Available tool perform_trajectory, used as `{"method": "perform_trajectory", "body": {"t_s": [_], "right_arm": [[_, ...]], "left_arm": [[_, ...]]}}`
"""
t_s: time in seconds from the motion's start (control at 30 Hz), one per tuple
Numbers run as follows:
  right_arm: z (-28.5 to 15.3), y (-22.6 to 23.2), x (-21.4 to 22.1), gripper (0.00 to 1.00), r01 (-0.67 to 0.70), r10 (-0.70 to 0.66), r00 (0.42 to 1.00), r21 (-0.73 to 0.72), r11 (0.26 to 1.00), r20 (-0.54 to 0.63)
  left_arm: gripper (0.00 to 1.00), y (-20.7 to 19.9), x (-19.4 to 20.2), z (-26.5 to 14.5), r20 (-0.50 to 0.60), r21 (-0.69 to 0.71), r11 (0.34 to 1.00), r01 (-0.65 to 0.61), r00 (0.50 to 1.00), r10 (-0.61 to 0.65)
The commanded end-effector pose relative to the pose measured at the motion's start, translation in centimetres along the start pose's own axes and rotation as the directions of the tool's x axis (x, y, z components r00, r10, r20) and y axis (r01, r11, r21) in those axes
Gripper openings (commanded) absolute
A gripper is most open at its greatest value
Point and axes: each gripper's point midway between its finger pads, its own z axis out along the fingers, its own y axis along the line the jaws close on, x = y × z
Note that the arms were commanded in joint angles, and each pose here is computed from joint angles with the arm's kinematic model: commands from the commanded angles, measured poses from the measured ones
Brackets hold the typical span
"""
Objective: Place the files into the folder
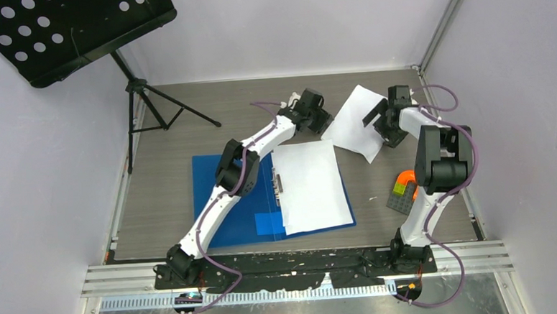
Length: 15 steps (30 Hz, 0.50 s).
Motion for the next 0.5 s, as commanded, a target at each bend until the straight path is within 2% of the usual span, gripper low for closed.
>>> {"method": "perform_trajectory", "body": {"t_s": [0.0, 0.03, 0.17, 0.3, 0.43, 0.47], "right_arm": [[1.2, 0.9, 1.7, 0.99, 0.109, -0.111, 0.985, -0.029, 0.994, -0.132], [1.6, 0.6, 2.4, 0.99, 0.138, -0.14, 0.976, -0.027, 0.99, -0.168], [2.0, 1.4, 2.2, 0.99, 0.187, -0.196, 0.961, -0.061, 0.98, -0.197], [1.8, 2.2, 1.9, 0.99, 0.204, -0.22, 0.956, -0.099, 0.974, -0.193], [1.3, 3.3, 1.7, 0.89, 0.193, -0.219, 0.959, -0.152, 0.969, -0.178], [1.2, 3.5, 1.6, 0.81, 0.19, -0.217, 0.96, -0.16, 0.969, -0.175]], "left_arm": [[0.35, -0.5, -0.7, -1.7, -0.031, -0.036, 0.998, 0.047, 0.998, -0.048], [0.35, -0.5, -0.1, -1.6, -0.062, -0.031, 0.998, 0.048, 0.997, -0.049], [0.33, -0.6, 1.6, -1.5, -0.158, -0.009, 0.999, 0.053, 0.986, -0.054], [0.31, -0.6, 2.2, -1.6, -0.188, -0.003, 0.999, 0.053, 0.981, -0.052], [0.3, -0.5, 2.5, -1.6, -0.215, 0.002, 0.998, 0.055, 0.975, -0.053], [0.3, -0.6, 2.6, -1.6, -0.22, 0.009, 0.999, 0.052, 0.974, -0.049]]}}
